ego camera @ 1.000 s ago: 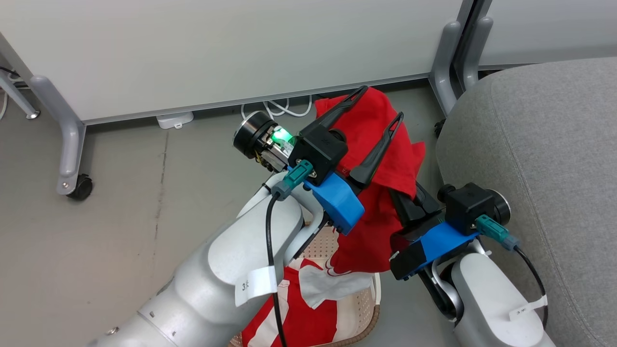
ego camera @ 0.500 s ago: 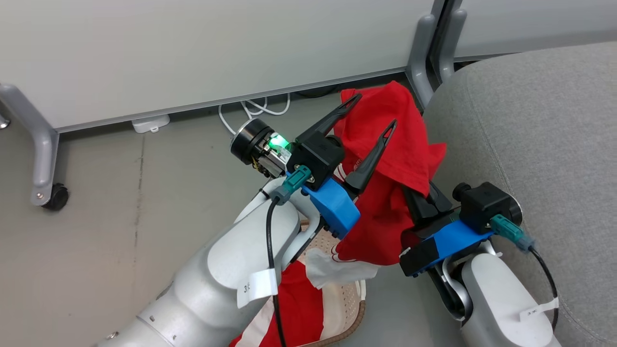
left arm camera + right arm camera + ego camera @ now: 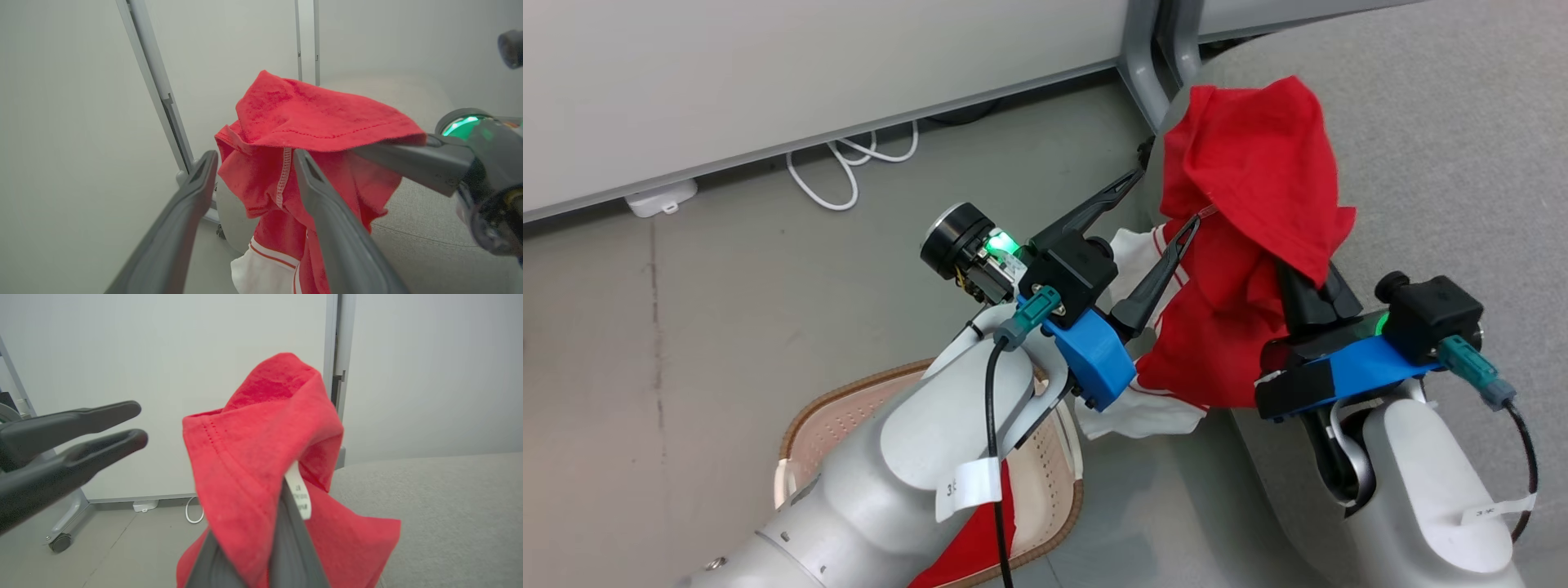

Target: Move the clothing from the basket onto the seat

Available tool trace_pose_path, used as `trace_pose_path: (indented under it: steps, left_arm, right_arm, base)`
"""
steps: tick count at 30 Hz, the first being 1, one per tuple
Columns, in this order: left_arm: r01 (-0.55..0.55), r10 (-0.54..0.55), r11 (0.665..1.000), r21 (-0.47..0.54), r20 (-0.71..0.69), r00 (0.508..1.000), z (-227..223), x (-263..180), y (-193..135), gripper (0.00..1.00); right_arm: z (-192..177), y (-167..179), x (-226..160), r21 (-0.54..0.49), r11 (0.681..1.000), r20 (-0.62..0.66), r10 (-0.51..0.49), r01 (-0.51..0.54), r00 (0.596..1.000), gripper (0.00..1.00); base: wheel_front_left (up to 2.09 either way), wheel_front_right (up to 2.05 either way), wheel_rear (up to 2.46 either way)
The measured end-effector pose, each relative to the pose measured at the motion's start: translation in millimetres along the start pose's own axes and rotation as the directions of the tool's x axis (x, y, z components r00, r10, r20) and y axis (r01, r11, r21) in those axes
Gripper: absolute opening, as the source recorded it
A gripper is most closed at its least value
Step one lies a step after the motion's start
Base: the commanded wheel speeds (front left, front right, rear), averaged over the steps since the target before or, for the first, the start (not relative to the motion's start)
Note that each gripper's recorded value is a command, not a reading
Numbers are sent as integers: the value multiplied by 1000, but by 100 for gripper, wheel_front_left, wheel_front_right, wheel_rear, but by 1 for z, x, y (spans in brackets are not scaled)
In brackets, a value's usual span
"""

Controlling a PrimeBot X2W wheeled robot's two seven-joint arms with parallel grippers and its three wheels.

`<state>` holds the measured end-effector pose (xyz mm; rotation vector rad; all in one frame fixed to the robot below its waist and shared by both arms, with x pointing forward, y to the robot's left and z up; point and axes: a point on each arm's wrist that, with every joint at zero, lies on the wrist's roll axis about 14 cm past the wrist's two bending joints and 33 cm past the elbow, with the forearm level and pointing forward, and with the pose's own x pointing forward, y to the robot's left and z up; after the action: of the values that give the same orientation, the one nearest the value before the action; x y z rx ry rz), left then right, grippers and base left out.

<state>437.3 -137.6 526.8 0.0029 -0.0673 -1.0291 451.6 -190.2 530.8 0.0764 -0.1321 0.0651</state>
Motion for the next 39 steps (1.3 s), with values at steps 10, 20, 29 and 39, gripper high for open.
trace_pose_path:
  steps: [10, 20, 29, 39]
  left_arm:
    - [129, -130, 991, -45, -34, 991, -31, 24, -32, 100]
    - [269, -272, 960, -77, -40, 961, -48, 39, -75, 100]
    - [325, -329, 941, -93, -40, 943, -52, 41, -96, 100]
    - [318, -322, 944, -90, -32, 946, -45, 42, -95, 100]
  right_arm:
    - [10, -72, -18, -59, 978, 26, -199, 200, 980, 0]
    - [20, -125, -55, -118, 927, 36, -355, 357, 934, 0]
    - [20, -145, -83, -136, 894, 25, -429, 428, 903, 0]
    - [20, -144, -87, -129, 893, 24, -432, 431, 902, 0]
  base:
    - [0, 0, 0]
    - [0, 0, 0]
    - [0, 0, 0]
    - [0, 0, 0]
